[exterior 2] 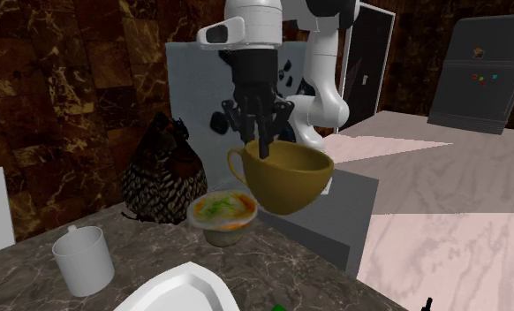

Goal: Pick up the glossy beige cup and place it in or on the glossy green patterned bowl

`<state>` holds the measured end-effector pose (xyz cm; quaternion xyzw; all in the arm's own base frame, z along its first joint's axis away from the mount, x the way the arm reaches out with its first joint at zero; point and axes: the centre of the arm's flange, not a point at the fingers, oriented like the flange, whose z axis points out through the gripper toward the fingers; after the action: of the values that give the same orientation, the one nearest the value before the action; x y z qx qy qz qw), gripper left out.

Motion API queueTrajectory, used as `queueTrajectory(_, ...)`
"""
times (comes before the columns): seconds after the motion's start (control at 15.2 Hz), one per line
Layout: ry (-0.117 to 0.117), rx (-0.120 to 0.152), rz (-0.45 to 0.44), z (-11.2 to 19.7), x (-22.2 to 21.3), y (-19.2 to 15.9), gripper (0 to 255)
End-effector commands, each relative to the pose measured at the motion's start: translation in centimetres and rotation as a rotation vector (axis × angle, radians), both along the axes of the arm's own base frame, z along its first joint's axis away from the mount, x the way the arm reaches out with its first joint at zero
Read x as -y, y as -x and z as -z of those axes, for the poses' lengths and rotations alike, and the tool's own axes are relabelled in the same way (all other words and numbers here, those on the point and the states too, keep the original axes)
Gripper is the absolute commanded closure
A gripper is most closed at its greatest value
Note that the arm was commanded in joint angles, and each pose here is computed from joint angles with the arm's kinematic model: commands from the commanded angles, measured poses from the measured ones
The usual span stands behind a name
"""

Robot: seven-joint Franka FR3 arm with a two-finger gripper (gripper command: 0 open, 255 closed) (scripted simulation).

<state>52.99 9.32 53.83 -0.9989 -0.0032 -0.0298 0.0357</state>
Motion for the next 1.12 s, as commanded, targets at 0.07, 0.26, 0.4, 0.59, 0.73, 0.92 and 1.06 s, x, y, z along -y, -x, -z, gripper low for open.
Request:
queueTrajectory(0.07,0.000,0.001,-0.001,-0.8,3.9,0.8,255)
queueTrajectory(0.26,0.000,0.001,-0.001,-1.3,7.7,1.7,255)
queueTrajectory(0.4,0.000,0.001,-0.001,-1.7,10.2,2.2,255)
queueTrajectory(0.59,0.000,0.001,-0.001,-2.2,14.1,3.1,255)
queueTrajectory(0.73,0.000,0.001,-0.001,-2.0,16.3,3.7,255)
queueTrajectory(0.92,0.000,0.001,-0.001,-0.4,16.3,3.7,255)
queueTrajectory(1.06,0.000,0.001,-0.001,0.6,16.3,3.7,255)
